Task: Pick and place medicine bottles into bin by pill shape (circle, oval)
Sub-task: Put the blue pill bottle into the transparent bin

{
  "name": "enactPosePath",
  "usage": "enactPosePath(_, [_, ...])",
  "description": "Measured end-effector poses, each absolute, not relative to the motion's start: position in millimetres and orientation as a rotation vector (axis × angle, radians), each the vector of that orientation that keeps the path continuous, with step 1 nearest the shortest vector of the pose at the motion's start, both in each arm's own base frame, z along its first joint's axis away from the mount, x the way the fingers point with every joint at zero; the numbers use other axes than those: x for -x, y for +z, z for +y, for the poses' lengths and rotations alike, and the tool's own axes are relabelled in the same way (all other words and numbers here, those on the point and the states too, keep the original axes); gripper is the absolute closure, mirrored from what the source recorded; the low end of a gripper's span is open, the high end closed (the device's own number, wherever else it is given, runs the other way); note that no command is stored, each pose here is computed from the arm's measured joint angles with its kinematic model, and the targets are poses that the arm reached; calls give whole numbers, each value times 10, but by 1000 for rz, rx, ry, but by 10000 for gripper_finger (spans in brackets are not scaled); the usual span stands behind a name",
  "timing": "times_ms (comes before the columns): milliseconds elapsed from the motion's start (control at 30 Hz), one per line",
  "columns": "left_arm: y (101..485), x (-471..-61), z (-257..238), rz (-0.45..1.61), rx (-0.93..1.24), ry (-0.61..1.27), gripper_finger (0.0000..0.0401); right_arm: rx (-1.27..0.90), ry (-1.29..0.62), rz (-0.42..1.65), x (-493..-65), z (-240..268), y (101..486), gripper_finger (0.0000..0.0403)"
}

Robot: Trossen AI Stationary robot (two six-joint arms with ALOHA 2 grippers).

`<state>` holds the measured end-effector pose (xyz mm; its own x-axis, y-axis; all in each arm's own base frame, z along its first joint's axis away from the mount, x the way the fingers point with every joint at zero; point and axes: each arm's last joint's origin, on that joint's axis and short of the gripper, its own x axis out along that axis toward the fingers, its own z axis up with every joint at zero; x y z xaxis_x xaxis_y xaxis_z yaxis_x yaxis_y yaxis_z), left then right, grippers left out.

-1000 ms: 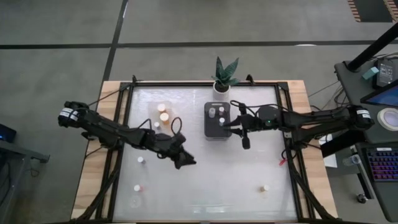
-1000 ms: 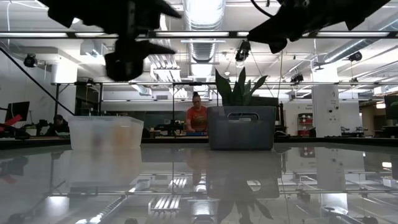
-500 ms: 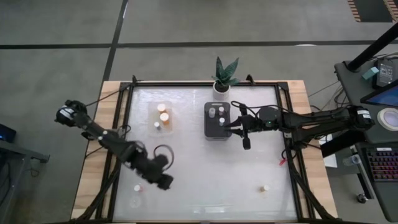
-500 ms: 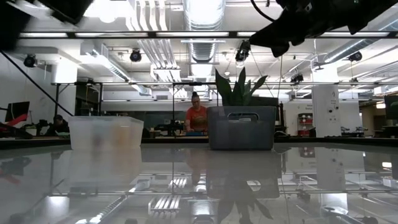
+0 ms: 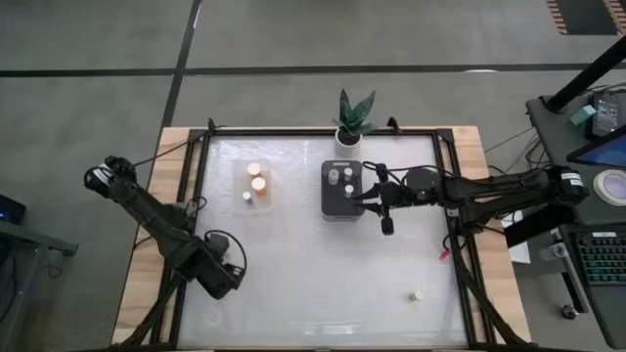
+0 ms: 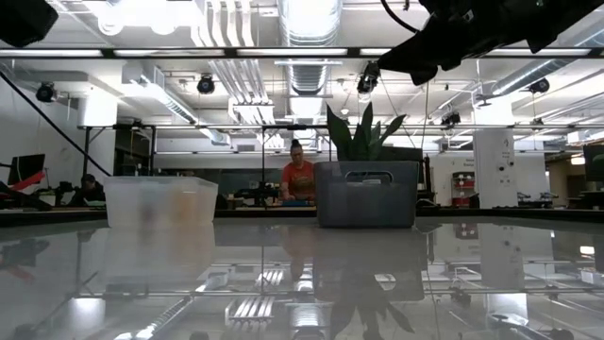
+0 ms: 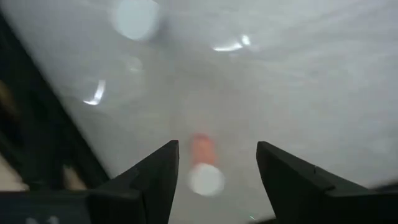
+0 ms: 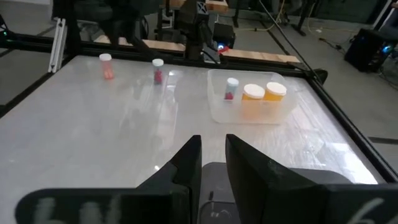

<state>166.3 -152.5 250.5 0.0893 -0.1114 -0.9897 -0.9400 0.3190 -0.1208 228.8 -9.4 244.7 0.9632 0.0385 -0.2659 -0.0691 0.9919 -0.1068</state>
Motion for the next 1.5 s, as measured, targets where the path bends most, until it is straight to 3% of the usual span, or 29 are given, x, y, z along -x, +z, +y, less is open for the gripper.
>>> enactPosePath(333, [2370, -1533, -1403, 1391, 897, 922, 201, 58, 46, 270, -2289, -95, 2444, 339])
enactPosePath(733, [2172, -1493, -1292, 1275, 793, 992, 201, 33, 44, 273, -2289, -94, 2441, 339])
enactPosePath(1500, [2034, -1528, -1208, 1201, 787, 1024, 201, 43, 45, 281, -2287, -94, 2432, 339])
